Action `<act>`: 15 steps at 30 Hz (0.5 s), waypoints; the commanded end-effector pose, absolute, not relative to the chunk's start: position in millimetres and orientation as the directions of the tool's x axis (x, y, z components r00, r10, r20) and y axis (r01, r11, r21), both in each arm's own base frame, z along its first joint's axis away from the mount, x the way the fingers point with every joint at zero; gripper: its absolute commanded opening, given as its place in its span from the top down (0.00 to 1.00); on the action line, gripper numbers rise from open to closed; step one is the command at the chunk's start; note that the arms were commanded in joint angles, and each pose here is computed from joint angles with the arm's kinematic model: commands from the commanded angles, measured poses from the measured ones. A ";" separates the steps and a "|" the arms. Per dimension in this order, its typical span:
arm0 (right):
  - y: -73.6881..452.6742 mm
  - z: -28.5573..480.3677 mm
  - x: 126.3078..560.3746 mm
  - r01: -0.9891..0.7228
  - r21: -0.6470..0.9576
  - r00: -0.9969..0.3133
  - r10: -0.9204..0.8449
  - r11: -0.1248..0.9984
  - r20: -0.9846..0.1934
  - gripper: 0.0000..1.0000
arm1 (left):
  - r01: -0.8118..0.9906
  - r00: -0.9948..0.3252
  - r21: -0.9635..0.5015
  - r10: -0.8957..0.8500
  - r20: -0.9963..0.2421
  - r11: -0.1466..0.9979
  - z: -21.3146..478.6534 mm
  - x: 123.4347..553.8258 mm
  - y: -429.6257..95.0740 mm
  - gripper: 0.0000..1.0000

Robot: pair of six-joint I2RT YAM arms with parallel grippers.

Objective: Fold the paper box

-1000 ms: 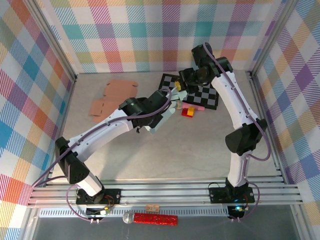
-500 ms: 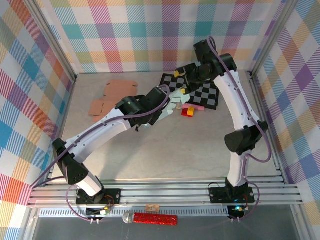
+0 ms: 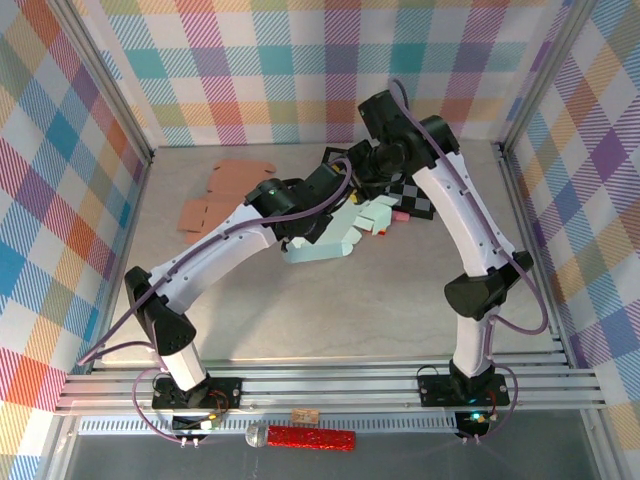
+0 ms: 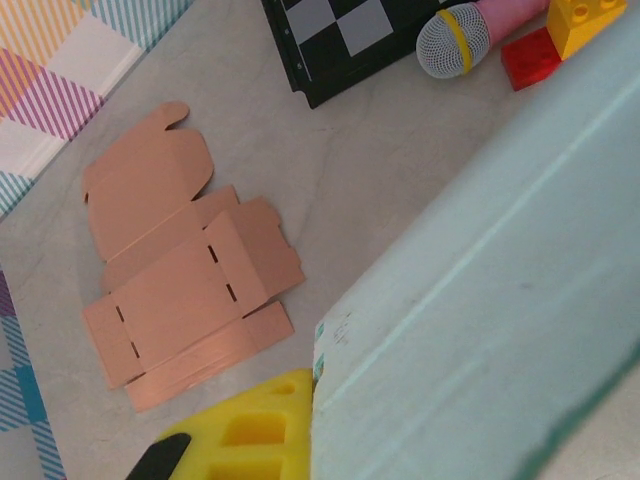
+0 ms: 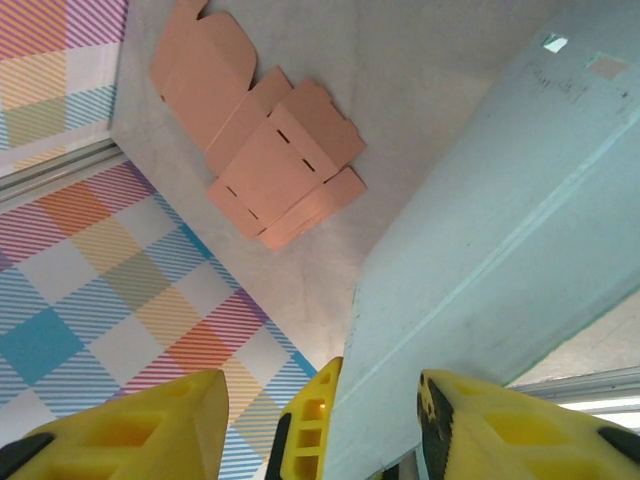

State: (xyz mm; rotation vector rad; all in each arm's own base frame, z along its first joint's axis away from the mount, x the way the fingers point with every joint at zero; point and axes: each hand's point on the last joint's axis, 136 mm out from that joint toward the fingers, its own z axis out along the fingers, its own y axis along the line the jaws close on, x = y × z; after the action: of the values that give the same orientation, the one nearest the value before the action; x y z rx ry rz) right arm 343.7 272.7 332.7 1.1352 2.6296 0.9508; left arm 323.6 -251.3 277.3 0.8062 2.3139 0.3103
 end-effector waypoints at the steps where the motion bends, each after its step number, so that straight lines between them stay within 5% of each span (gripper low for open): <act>1: 260.5 326.2 333.3 0.662 0.541 -0.673 0.729 0.518 0.126 0.48 | 0.438 -0.612 0.403 0.595 -0.521 0.804 285.5 323.5 -249.8 1.00; 15: 238.2 330.4 306.6 0.751 0.537 -0.566 0.793 0.385 0.223 0.50 | 0.374 -0.644 0.404 0.547 -0.535 0.835 287.5 324.5 -242.2 1.00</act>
State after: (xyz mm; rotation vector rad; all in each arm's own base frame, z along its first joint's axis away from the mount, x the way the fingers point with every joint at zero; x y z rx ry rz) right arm 314.1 239.3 324.3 1.3409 2.5810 0.8769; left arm 324.9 -248.2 274.5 0.7205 2.3548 0.3272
